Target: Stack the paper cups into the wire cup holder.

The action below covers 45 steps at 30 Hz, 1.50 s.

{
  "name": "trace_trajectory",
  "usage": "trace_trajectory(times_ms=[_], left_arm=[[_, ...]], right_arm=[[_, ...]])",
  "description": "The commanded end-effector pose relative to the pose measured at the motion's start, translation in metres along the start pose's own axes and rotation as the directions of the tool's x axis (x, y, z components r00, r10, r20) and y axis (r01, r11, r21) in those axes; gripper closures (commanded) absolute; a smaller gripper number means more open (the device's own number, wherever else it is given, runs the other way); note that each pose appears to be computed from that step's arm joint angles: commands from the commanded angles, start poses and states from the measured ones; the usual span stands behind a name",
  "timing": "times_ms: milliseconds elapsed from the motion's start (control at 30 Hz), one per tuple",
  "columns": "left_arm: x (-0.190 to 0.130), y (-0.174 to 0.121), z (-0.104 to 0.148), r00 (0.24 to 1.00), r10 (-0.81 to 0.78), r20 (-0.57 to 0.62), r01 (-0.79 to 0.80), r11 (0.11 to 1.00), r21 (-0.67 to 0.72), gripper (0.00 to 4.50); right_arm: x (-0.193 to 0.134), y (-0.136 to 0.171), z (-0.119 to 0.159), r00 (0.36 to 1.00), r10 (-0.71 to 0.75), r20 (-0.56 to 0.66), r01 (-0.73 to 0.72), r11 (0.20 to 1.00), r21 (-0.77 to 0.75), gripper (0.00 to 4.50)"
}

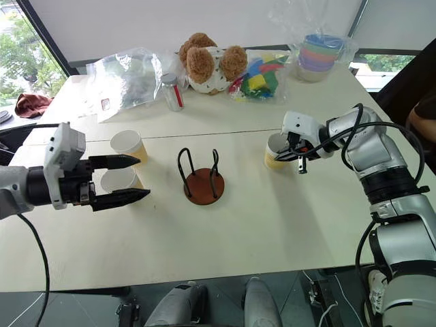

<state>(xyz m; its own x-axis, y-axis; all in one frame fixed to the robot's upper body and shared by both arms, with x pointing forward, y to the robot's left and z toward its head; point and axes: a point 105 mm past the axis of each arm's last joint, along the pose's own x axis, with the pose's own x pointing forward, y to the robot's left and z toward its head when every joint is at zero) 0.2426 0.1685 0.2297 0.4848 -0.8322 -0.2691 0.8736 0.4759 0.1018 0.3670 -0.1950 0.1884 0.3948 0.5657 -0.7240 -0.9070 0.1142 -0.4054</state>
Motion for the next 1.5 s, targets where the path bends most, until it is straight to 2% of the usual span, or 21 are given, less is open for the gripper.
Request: trace_trajectory(times_ms=[33,100,200,267,333,433,600,900,1100,1233,1500], left_arm=[[-0.008,0.004,0.004,0.999,0.037,-0.014,-0.036,0.999,0.031,0.00],[-0.013,0.008,-0.004,0.997,0.059,-0.059,-0.057,0.998,0.032,0.00],[-0.023,0.015,-0.013,0.990,0.094,-0.106,-0.091,0.995,0.033,0.00],[-0.027,0.019,-0.016,0.987,0.110,-0.121,-0.106,0.994,0.037,0.00],[-0.027,0.016,-0.019,0.986,0.106,-0.129,-0.102,0.994,0.039,0.00],[-0.026,0.012,-0.020,0.987,0.102,-0.125,-0.098,0.994,0.039,0.00],[-0.021,0.007,-0.020,0.987,0.115,-0.110,-0.111,0.993,0.041,0.00],[-0.021,0.006,-0.017,0.986,0.132,-0.104,-0.128,0.991,0.045,0.00],[-0.021,0.007,-0.016,0.985,0.137,-0.101,-0.132,0.990,0.046,0.00],[-0.020,0.009,-0.016,0.985,0.136,-0.102,-0.132,0.990,0.047,0.00],[-0.014,0.012,-0.014,0.988,0.123,-0.092,-0.119,0.992,0.050,0.00]], right_arm=[[-0.020,-0.017,0.024,0.999,-0.033,0.005,0.033,0.993,-0.109,4.47],[-0.037,-0.033,0.044,0.997,-0.076,0.010,0.077,0.980,-0.184,4.47],[-0.066,-0.052,0.092,0.991,-0.103,0.083,0.123,0.949,-0.290,4.47],[-0.077,-0.051,0.121,0.990,-0.051,0.130,0.094,0.932,-0.349,4.47],[-0.069,-0.036,0.151,0.979,0.065,0.193,0.025,0.902,-0.431,4.47],[-0.055,-0.017,0.174,0.946,0.207,0.250,-0.062,0.872,-0.485,4.47],[-0.033,0.003,0.181,0.914,0.338,0.222,-0.163,0.810,-0.564,4.47],[-0.017,0.016,0.203,0.872,0.439,0.216,-0.215,0.741,-0.636,4.47],[-0.018,0.015,0.214,0.863,0.447,0.234,-0.202,0.731,-0.652,4.47],[-0.016,0.023,0.213,0.845,0.488,0.220,-0.245,0.718,-0.651,4.47],[0.005,0.021,0.210,0.846,0.503,0.176,-0.295,0.717,-0.631,4.47]])
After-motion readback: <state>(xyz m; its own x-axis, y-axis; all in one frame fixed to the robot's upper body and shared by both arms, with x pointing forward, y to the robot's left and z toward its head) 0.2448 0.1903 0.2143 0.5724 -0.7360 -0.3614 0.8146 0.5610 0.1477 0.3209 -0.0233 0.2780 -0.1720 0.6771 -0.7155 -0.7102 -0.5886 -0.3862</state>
